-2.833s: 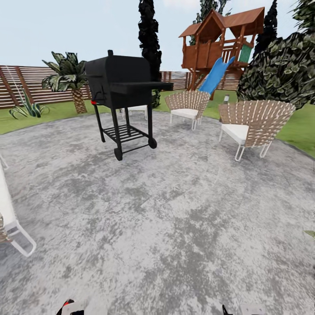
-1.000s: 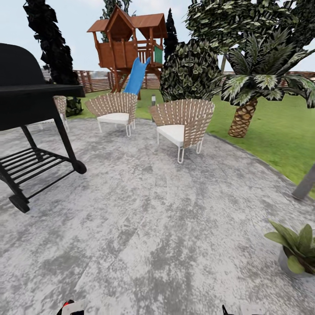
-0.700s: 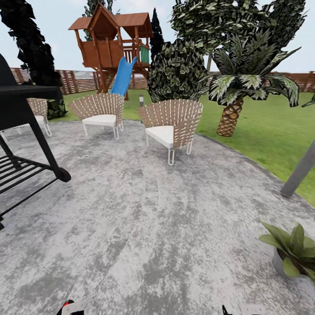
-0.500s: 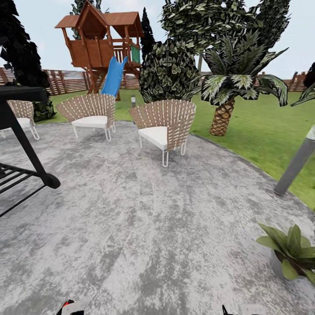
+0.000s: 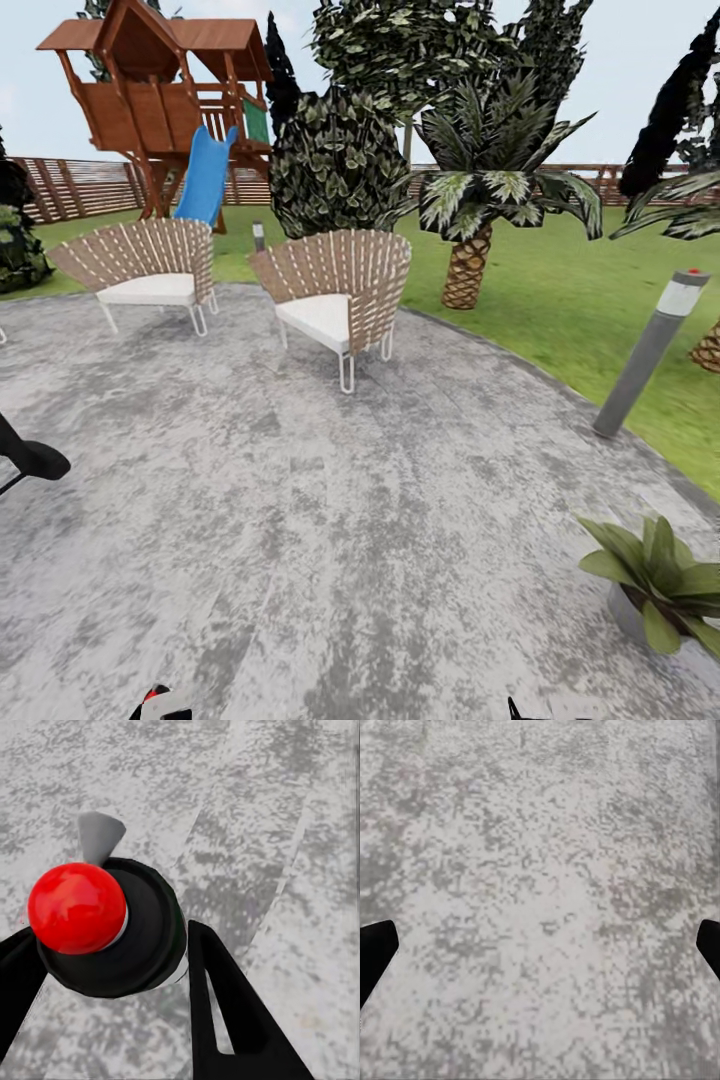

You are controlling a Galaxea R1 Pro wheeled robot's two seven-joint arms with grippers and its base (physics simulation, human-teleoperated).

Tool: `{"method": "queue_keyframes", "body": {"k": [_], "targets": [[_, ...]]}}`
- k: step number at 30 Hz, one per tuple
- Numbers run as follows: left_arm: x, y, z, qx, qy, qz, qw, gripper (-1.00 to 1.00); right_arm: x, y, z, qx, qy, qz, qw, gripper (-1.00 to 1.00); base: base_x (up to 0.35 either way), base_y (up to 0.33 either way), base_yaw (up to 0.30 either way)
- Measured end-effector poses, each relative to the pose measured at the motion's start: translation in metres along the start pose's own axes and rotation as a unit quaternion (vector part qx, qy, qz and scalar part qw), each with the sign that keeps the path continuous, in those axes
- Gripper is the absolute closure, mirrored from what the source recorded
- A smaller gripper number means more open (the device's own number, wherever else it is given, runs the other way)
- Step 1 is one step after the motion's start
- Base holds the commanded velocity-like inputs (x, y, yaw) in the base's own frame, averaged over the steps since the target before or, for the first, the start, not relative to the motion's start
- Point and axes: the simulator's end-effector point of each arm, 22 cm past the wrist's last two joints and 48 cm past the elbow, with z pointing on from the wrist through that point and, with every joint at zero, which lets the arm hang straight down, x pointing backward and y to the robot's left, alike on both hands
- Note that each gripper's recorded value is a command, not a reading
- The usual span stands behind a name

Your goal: Pick up the pesticide atomizer in the garden and spray insectifuge to fully cover both potted plants in the garden.

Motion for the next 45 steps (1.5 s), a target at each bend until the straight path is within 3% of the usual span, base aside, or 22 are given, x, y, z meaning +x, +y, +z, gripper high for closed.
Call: {"method": "queue_keyframes", "body": {"k": [23, 35, 45], "targets": [[0.0001, 0.0, 0.0, 0.0, 0.0, 0.0, 1.0, 1.0, 0.0006, 0.0002, -0.0001, 0.0, 0.001, 0.0, 1.0, -1.0, 0.283, 0.195, -0.268], [0.0002, -0.0001, 0.0, 0.0, 0.0, 0.0, 1.0, 1.0, 0.0006, 0.0001, 0.0, 0.0, 0.001, 0.0, 1.0, -1.0, 0.236, 0.019, -0.268], [0.0003, -0.0001, 0.0001, 0.0, 0.0, 0.0, 1.0, 1.0, 0.0007, 0.0001, 0.0001, 0.0, 0.001, 0.0, 1.0, -1.0, 0.051, 0.0, -0.268]]}}
